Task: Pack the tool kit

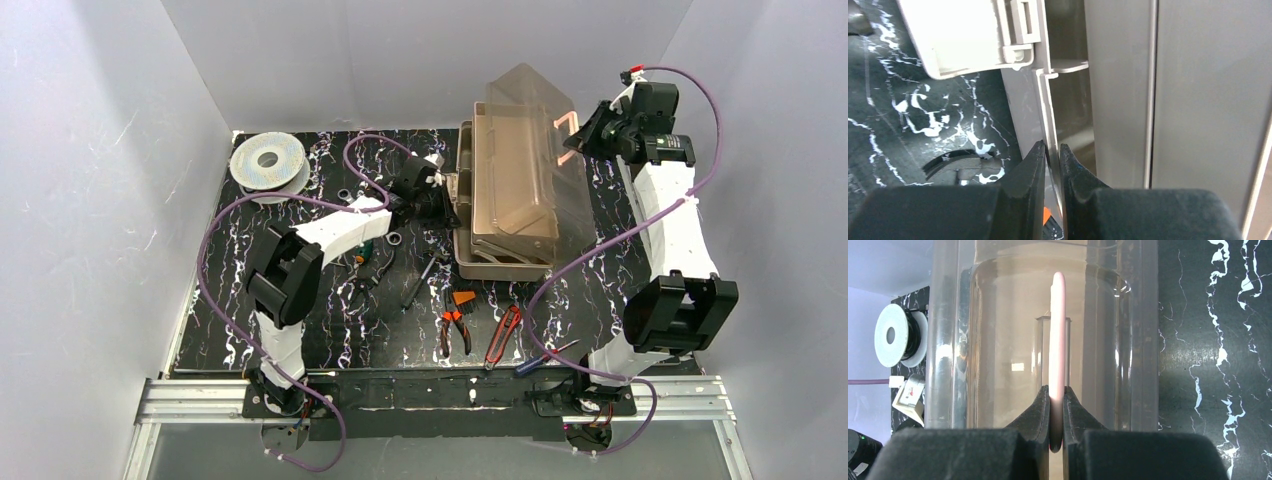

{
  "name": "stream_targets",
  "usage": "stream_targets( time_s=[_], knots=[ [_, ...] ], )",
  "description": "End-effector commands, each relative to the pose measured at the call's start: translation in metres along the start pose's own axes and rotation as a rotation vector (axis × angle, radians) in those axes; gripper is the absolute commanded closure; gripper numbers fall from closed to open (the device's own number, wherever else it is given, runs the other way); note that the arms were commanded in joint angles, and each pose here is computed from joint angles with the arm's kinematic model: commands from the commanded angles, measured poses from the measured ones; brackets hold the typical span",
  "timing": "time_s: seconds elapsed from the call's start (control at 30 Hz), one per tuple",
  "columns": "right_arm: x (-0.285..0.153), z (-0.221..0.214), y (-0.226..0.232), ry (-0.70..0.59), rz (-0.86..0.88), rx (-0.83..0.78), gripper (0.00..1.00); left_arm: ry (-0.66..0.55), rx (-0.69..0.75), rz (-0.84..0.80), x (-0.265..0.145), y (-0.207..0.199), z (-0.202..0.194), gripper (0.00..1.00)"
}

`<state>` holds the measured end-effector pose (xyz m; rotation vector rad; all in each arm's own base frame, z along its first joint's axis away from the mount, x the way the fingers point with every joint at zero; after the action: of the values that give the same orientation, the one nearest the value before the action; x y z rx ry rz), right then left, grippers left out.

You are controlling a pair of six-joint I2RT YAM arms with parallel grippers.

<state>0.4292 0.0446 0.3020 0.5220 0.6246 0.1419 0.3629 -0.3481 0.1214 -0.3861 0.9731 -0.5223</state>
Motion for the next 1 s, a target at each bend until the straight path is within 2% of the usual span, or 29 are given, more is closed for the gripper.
stream_targets(
  time_s=[0.0, 0.23, 0.57, 0.6, 0.77, 0.9, 0.97],
  knots=[
    [-0.005, 0.009, -0.031, -0.059, -0.112, -0.007, 0.99, -0.07, 0.037, 0.194, -0.043, 0.064, 0.022, 1.0],
    [0.002, -0.005, -0.038, -0.031, -0.122, 0.028, 0.99, -0.132, -0.027, 0.241, -0.078, 0.108, 0.032, 1.0],
    [0.011, -0.038, -0.063, 0.014, -0.191, 0.07, 0.99, -0.171, -0.03, 0.244, -0.095, 0.121, 0.017, 1.0],
    [0.011, -0.039, -0.066, 0.014, -0.206, 0.07, 0.95, -0.173, -0.028, 0.241, -0.095, 0.121, 0.015, 1.0],
    [-0.002, -0.031, -0.065, -0.01, -0.237, 0.063, 0.64, -0.173, -0.029, 0.204, -0.092, 0.119, 0.009, 1.0],
    [-0.024, -0.016, -0.059, -0.066, -0.26, 0.047, 0.46, -0.177, -0.03, 0.187, -0.093, 0.118, 0.004, 1.0],
    [-0.034, -0.011, -0.056, -0.094, -0.264, 0.043, 0.42, -0.186, -0.028, 0.183, -0.094, 0.118, 0.003, 1.0]
  ],
)
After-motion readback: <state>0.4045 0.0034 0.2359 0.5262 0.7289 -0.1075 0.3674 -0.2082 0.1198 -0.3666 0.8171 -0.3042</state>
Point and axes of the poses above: each gripper's point midway between its finger pads, its own x axis out along the fingers, its own y axis along the line the jaws close on, z = x × y, the point moved 1 cm from there along -x, back along the fingers, and after that the axes turned 3 degrees about x, right-handed, at the moved point
